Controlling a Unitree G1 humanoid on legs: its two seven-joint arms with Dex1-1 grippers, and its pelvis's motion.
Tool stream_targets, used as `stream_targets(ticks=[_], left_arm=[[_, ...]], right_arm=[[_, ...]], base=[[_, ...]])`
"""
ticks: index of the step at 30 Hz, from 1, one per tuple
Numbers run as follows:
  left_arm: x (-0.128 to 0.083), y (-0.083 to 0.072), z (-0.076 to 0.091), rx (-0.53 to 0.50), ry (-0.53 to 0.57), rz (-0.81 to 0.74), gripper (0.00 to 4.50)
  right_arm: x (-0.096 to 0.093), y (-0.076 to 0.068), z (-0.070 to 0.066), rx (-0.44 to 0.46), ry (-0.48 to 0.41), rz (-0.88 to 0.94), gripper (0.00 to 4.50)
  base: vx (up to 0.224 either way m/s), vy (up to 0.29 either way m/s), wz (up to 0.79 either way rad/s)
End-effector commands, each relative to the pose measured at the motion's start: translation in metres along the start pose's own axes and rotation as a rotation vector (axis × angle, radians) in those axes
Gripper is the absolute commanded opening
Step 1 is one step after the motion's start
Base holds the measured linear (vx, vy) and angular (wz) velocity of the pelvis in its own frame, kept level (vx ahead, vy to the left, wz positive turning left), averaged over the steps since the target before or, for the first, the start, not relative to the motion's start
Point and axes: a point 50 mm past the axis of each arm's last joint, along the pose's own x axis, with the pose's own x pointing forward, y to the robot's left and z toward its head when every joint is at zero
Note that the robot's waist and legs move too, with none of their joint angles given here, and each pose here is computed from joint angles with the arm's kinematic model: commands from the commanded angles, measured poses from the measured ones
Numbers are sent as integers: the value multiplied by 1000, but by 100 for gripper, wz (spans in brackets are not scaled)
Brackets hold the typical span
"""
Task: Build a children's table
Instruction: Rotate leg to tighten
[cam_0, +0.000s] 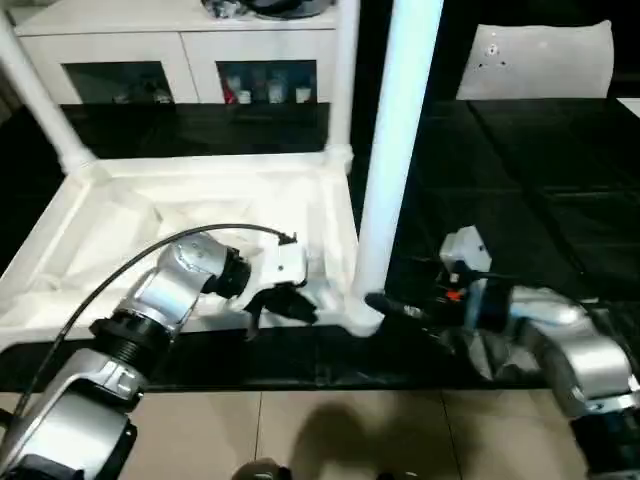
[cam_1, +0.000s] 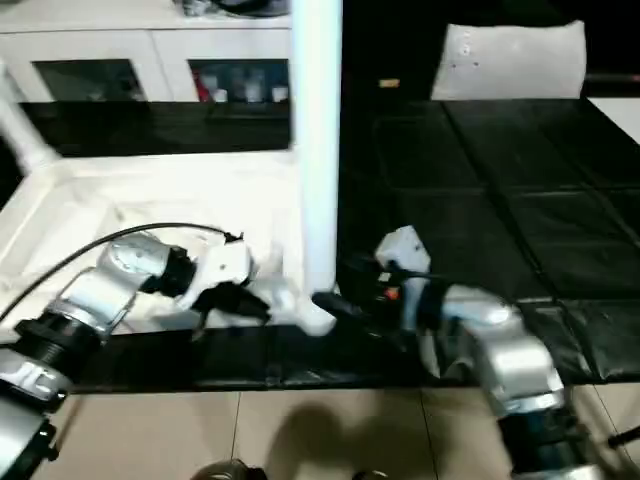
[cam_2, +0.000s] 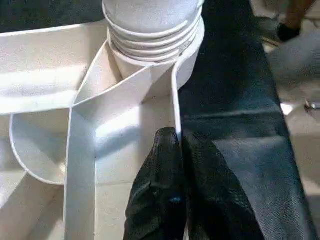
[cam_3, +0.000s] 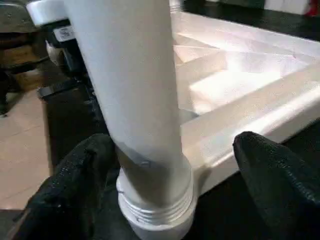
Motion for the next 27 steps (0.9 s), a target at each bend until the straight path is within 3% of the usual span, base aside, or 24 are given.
stream_targets(ticks=[1,14,17,27], left_arm=[[2,1,8,55,0,-55,0],[9,-2,11,77,-10,-108,0],[8,0,10,84,-1,-99,0],[12,0,10,92,2,-119,0]], right_arm=[[0,-1,4,-12,7,41,412],[1,2,3,-14,34,104,412],[3,1,5,-15,35,115,374],[1,7,2,-15,36,92,374]], base=[[0,0,0],[0,0,0],[0,0,0],[0,0,0]])
